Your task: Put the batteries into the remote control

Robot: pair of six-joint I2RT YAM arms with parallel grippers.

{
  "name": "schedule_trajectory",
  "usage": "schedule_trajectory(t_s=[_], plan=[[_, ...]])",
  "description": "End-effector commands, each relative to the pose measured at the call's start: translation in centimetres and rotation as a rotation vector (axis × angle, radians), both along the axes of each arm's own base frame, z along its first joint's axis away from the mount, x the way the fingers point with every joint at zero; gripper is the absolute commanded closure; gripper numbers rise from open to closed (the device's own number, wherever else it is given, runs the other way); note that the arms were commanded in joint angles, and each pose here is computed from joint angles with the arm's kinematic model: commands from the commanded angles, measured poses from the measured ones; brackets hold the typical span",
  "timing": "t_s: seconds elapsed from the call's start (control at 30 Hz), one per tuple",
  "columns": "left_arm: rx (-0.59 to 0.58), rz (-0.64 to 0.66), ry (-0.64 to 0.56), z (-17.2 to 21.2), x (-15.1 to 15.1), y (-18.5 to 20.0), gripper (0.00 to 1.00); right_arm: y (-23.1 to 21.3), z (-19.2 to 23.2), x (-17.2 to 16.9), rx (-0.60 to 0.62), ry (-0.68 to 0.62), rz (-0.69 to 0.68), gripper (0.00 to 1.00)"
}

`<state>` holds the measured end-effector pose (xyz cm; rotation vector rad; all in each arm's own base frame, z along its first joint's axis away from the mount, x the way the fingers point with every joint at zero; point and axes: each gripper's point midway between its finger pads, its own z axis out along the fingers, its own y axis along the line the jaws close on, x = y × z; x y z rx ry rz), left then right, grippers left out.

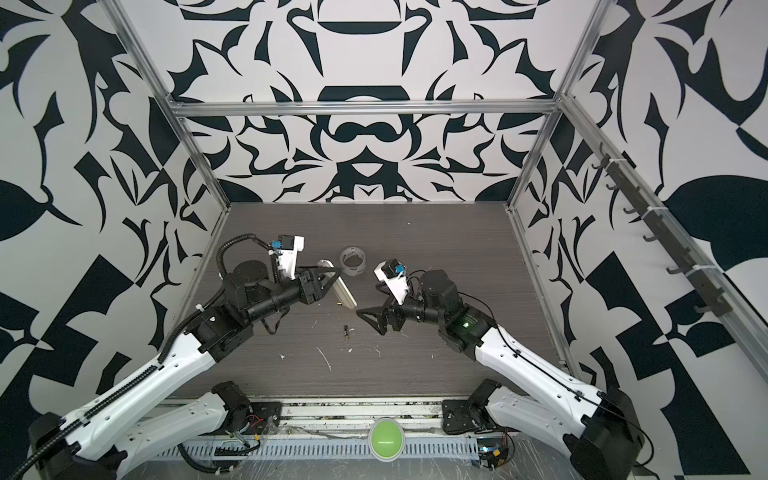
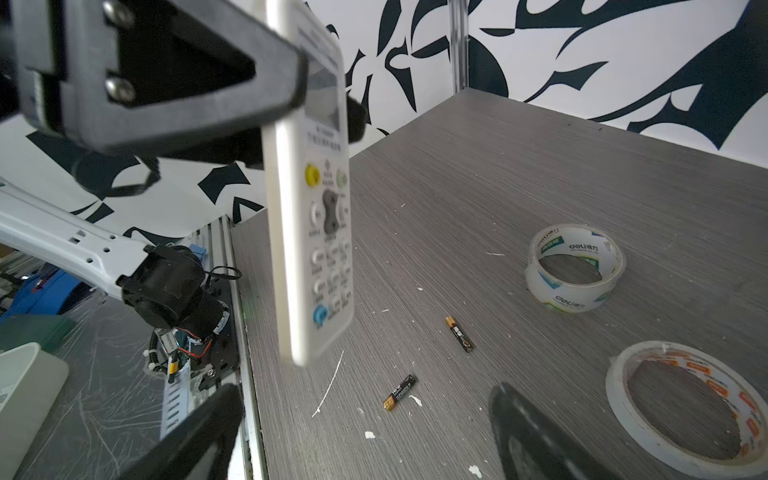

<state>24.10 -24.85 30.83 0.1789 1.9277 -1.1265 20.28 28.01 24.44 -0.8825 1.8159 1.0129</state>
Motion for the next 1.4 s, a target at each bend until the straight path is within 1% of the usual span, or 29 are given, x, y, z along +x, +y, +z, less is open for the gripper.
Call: schedule_trajectory(t_s=[0.0, 0.17, 0.3, 0.4, 0.63, 0.8, 0.93, 1.1, 1.37], plan=[[-0.014, 0.127, 0.050, 1.1, 0.8, 2.0, 1.00, 0.3, 2.6, 0.3, 0.024, -0.076, -0.013, 0.06], [-0.014, 0.226, 0.096, 0.9, 1.2, 3.6, 1.00, 0.9, 2.9, 0.1, 0.019, -0.098, -0.008, 0.09], [-0.026, 0.257, 0.114, 0.8, 1.4, 4.0, 1.00, 1.6, 3.1, -0.2, 0.006, -0.123, 0.004, 0.11], [-0.037, 0.280, 0.134, 0.5, 1.5, 4.3, 0.99, 2.3, 3.4, -0.3, 0.001, -0.140, 0.020, 0.16], [-0.080, 0.395, 0.196, -1.4, 1.7, 6.2, 0.99, 4.0, 3.6, -0.5, -0.002, -0.161, 0.055, 0.19], [-0.095, 0.405, 0.219, -1.8, 1.5, 6.4, 0.99, 5.1, 3.9, 0.0, 0.002, -0.160, 0.042, 0.23], [-0.097, 0.400, 0.230, -2.1, 1.6, 6.1, 0.99, 6.2, 4.0, 0.3, 0.037, -0.128, 0.036, 0.27], [-0.105, 0.396, 0.229, -2.2, 1.7, 6.0, 0.99, 7.5, 4.2, 0.2, 0.053, -0.135, 0.053, 0.29], [-0.111, 0.376, 0.234, -2.7, 1.7, 5.5, 1.00, 8.5, 4.1, 0.8, 0.059, -0.140, 0.048, 0.32]])
